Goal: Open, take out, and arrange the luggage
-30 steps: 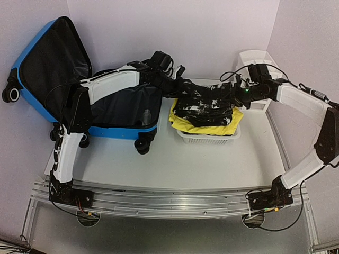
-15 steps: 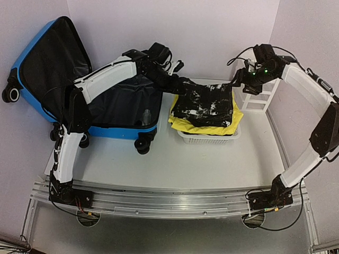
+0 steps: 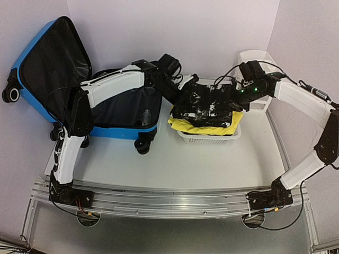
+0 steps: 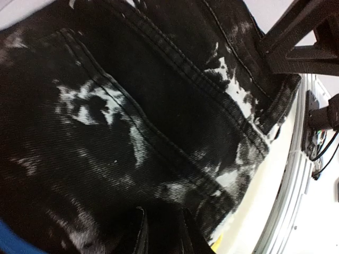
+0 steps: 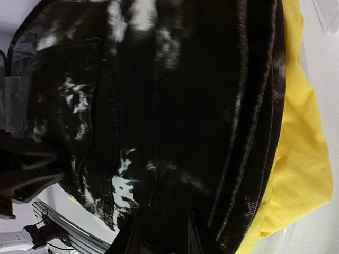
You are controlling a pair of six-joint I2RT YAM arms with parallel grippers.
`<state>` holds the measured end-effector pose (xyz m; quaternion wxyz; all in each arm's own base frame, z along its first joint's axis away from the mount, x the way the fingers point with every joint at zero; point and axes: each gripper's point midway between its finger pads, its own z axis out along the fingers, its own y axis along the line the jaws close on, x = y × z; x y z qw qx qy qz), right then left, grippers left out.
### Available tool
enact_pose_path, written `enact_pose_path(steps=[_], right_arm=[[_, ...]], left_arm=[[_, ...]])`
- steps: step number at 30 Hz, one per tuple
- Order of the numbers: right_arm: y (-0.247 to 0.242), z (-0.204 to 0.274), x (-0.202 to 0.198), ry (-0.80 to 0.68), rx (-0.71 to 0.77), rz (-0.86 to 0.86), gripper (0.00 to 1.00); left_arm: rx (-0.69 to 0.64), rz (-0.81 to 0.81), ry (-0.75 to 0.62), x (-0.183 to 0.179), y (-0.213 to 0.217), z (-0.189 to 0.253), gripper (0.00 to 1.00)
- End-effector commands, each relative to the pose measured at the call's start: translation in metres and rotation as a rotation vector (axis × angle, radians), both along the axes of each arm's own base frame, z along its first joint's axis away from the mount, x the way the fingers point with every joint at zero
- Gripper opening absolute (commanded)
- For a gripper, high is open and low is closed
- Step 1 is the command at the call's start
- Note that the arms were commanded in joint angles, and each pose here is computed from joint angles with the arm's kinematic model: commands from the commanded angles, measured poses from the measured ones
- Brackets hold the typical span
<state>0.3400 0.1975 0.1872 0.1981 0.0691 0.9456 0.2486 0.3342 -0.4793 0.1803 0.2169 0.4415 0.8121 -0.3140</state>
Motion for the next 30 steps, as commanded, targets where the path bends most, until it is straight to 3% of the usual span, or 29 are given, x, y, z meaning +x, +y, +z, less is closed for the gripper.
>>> enact_pose_path(steps=[1,7,11,13,20,24,27,30], right_arm=[[-0.001,-0.045,-0.004,0.099,0.033,-0.056,0.22],[-0.050,-0.084,-0.013,0.173,-0.024,-0.187,0.17],[-0.045,-0.071,-0.004,0.145,-0.003,-0.149,0.18],[-0.041,-0.056,0.005,0.109,0.006,-0.132,0.18],[-0.029,0.021,0.037,-0.057,0.051,-0.088,0.22],[-0.025,0.042,0.033,-0.086,0.070,-0.064,0.26],[0.006,0.057,0.009,-0.163,0.073,0.156,0.38],[0.062,0.073,-0.047,-0.364,-0.001,0.582,0.52]], left_arm=[[0.031,-0.045,-0.001,-0.010,-0.009,-0.045,0.16],[0.166,-0.034,0.164,-0.039,0.022,-0.116,0.12],[0.206,-0.049,0.209,-0.051,0.032,-0.124,0.13],[0.194,-0.062,0.188,-0.046,0.029,-0.107,0.13],[-0.030,-0.076,0.013,-0.005,0.004,0.021,0.23],[-0.089,-0.085,-0.039,0.003,0.006,0.056,0.30],[-0.118,-0.094,-0.028,0.003,0.015,0.074,0.35],[-0.156,-0.075,-0.015,0.013,0.033,0.091,0.39]])
